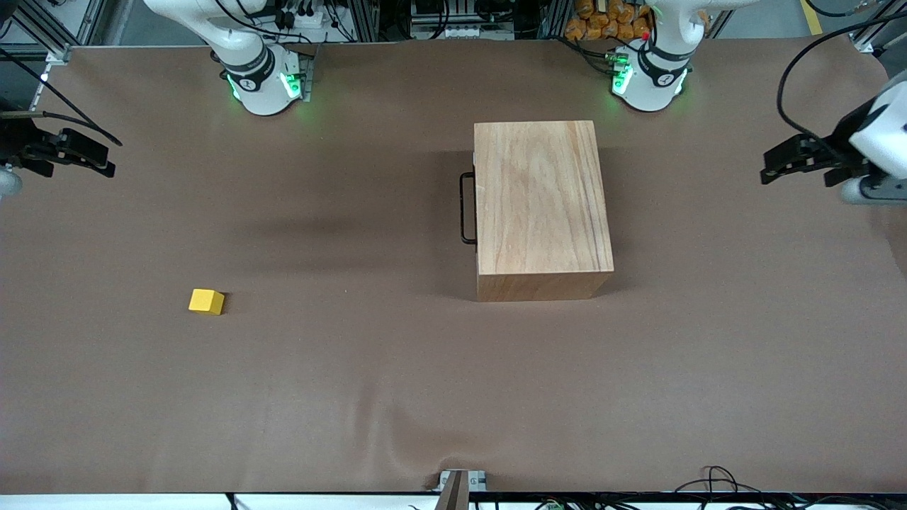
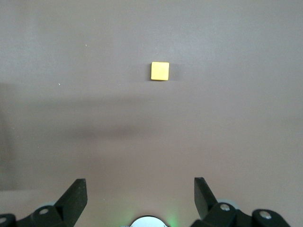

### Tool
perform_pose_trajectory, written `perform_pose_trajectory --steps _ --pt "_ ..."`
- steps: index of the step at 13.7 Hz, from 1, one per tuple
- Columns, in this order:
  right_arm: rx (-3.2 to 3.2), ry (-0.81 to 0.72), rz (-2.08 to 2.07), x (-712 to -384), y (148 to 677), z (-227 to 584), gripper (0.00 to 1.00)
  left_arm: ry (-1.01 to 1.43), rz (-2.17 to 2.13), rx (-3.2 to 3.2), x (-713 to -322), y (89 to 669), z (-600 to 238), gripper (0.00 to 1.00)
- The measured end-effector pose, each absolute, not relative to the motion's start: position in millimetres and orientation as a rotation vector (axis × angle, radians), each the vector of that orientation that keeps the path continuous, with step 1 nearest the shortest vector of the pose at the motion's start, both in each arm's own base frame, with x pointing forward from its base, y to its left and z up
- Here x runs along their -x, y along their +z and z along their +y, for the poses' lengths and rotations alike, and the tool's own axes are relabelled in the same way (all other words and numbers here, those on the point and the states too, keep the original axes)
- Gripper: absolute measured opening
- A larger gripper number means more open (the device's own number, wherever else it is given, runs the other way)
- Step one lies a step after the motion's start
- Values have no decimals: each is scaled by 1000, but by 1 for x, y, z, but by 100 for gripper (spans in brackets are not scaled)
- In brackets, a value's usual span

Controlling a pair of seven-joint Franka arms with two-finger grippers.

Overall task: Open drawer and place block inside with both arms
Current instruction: 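Move the left gripper from rest toward the wooden box, then reach the left gripper over the box to the black drawer handle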

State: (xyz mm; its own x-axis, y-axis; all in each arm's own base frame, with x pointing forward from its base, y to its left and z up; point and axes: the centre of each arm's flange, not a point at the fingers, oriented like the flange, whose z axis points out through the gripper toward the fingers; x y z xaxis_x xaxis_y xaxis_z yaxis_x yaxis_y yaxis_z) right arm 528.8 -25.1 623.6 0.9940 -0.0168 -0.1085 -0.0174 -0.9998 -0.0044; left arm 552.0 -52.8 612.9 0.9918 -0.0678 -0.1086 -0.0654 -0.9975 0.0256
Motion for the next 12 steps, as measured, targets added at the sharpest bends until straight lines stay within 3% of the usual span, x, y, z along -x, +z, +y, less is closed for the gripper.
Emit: perform_pose_trajectory --steps 4,12 --pt "3131 177 29 -529 623 -26 100 -218 -229 -3111 -546 598 -131 100" --pt "3126 236 30 -529 605 -26 100 -228 115 -3156 -509 591 -271 100"
